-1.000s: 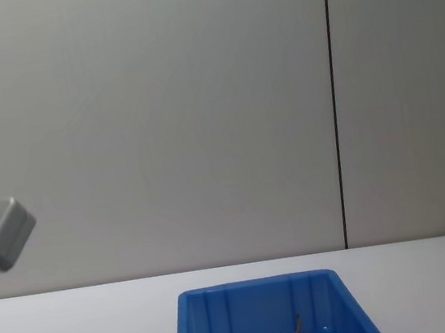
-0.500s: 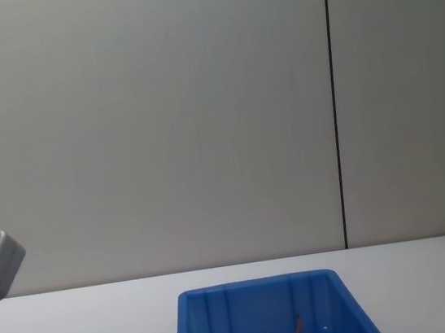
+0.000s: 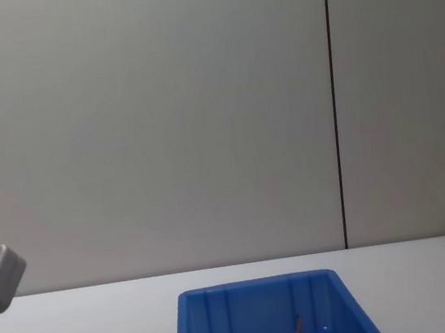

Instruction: Pick up the two dolls from the table and place them into the box.

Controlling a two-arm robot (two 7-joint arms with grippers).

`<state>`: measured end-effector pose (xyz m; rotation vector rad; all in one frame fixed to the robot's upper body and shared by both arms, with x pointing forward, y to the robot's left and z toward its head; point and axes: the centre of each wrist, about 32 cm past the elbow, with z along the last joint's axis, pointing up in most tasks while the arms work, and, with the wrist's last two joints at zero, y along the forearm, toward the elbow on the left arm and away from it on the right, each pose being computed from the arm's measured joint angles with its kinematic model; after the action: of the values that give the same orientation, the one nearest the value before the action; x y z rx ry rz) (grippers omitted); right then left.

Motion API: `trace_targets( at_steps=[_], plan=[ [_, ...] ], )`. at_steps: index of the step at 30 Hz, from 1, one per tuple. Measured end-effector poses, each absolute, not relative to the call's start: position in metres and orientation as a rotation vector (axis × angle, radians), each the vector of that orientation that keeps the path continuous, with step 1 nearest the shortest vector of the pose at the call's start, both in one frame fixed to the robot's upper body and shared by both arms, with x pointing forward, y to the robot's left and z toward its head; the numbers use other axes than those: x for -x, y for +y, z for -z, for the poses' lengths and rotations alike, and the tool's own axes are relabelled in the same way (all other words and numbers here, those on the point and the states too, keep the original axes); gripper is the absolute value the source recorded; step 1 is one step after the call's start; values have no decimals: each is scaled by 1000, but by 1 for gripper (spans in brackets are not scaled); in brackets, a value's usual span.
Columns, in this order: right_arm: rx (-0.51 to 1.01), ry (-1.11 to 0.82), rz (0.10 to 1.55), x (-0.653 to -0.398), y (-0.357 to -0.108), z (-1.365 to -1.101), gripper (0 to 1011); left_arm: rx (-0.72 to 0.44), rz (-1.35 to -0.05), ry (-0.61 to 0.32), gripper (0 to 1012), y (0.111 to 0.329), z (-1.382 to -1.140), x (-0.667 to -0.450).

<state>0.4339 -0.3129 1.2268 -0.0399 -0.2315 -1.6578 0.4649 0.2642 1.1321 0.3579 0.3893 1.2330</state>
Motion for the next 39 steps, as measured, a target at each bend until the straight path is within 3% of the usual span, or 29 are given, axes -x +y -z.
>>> trace_targets(
  at_steps=[6,12,18,39],
  plan=[
    [40,-231,1659,-434,-313,-1227,1001,-361,-1234,388,983,265,-1130,-466],
    [40,-231,1659,-434,-313,-1227,1001,-364,-1238,386,823,266,-1129,-467],
    [40,-231,1659,-434,-313,-1227,1001,-365,-1239,386,744,266,-1128,-468],
    [41,-231,1659,-434,-313,-1227,1001,-356,-1239,356,615,266,-1125,-465]
  ],
)
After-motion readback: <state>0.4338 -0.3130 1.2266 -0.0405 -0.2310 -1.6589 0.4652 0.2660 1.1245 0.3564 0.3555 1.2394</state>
